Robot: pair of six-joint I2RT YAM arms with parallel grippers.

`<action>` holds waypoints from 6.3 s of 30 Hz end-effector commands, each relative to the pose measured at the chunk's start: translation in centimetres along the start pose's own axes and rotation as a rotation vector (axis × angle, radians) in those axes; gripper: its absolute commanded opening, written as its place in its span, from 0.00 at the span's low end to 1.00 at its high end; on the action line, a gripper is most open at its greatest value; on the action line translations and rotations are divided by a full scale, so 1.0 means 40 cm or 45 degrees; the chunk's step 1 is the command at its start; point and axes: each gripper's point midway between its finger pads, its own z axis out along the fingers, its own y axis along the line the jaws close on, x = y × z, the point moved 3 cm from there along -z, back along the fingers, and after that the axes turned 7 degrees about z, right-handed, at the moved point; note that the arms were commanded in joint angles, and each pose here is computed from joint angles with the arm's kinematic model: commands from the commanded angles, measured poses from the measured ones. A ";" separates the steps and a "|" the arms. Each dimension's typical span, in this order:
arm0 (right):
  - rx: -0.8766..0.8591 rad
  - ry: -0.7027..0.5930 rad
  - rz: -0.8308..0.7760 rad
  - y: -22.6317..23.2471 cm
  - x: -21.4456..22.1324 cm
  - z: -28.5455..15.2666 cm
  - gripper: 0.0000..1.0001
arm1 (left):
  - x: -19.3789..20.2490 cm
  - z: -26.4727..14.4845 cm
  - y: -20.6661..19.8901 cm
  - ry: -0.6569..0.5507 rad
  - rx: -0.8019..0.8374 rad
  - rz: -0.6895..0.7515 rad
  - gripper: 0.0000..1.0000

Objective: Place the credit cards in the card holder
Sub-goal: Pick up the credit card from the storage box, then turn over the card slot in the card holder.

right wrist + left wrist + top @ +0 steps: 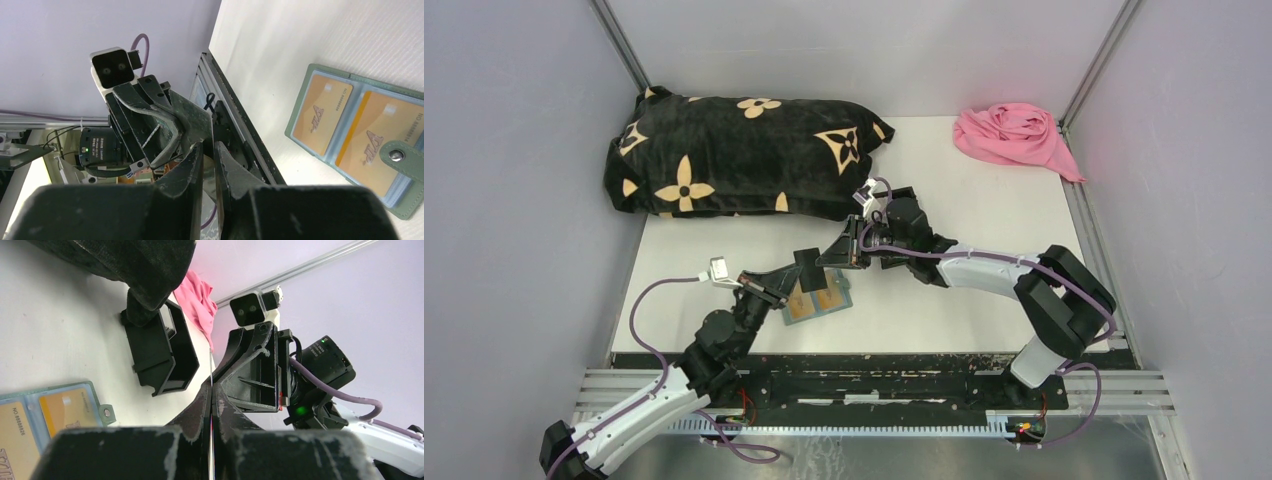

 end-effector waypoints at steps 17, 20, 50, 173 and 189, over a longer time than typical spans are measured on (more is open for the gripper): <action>-0.106 -0.019 0.016 -0.017 -0.001 0.024 0.18 | 0.048 -0.016 0.105 -0.020 -0.070 -0.106 0.03; -0.114 -0.017 0.031 -0.024 0.001 0.029 0.18 | 0.047 -0.016 0.103 -0.023 -0.068 -0.112 0.03; -0.232 0.001 0.085 -0.043 0.014 0.041 0.18 | 0.030 -0.011 0.090 -0.073 -0.049 -0.192 0.03; 1.071 -0.067 -0.579 -0.233 -0.059 -0.064 0.01 | 0.139 -0.061 0.349 0.230 -0.819 0.224 0.47; 0.887 -0.047 -0.384 -0.255 -0.057 -0.042 0.01 | 0.143 -0.063 0.352 0.238 -0.820 0.221 0.47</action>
